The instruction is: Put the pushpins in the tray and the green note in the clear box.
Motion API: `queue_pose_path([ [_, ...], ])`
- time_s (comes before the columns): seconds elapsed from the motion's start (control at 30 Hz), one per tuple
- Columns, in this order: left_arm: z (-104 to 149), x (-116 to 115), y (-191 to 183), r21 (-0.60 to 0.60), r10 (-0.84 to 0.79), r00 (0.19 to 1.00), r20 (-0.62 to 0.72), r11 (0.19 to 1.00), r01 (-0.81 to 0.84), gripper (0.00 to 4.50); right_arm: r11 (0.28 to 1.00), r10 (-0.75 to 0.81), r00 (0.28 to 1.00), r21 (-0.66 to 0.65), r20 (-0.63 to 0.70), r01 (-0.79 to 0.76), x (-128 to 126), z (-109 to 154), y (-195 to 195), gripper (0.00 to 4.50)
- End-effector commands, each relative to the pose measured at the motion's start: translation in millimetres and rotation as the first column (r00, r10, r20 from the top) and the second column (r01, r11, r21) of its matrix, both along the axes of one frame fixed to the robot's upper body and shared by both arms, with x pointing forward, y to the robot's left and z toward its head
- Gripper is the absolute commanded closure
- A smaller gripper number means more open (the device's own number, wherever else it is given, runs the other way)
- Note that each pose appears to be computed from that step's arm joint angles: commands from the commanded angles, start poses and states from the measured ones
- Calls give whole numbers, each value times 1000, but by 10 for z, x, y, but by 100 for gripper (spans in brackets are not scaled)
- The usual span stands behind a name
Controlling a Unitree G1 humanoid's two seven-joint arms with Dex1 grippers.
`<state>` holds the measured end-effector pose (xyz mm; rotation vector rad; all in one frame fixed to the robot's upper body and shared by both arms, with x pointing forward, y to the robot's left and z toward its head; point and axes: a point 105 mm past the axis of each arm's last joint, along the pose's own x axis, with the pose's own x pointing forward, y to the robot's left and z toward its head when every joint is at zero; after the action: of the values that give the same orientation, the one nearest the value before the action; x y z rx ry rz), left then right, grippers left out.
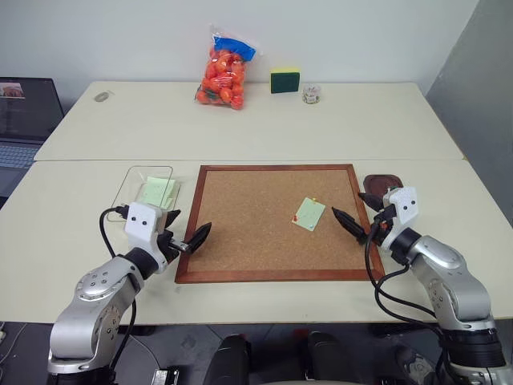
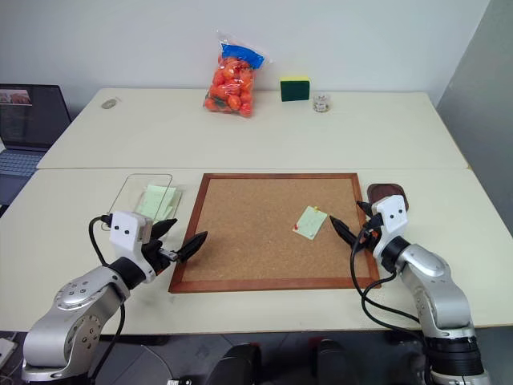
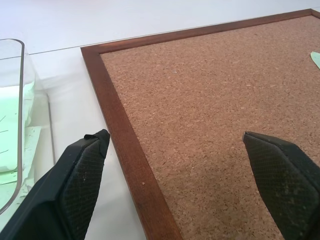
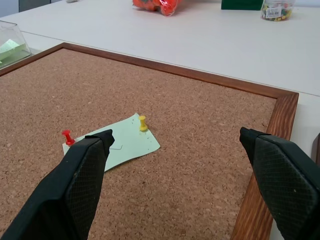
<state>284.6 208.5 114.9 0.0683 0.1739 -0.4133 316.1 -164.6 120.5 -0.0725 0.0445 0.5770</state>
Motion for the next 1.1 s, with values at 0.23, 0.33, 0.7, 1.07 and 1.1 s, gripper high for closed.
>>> queue_pose_path([
  [0.23,128,14,-10,4,-17,998,55,1000,17,0,1000,1,999,-4,50,0,-27,103,-15,7],
  [0.33,126,20,-17,4,-19,998,55,1000,19,0,1000,0,999,-2,51,0,-27,103,-10,7],
  [0.7,99,29,-153,-25,-43,998,53,999,44,0,1000,14,998,-2,54,-14,-24,102,59,7],
  [1.07,103,127,-755,-117,-182,980,78,975,191,110,997,81,993,-19,82,-80,46,143,287,0],
  [1.1,99,141,-799,-117,-191,978,79,973,199,132,996,91,992,-21,85,-90,55,148,317,0],
])
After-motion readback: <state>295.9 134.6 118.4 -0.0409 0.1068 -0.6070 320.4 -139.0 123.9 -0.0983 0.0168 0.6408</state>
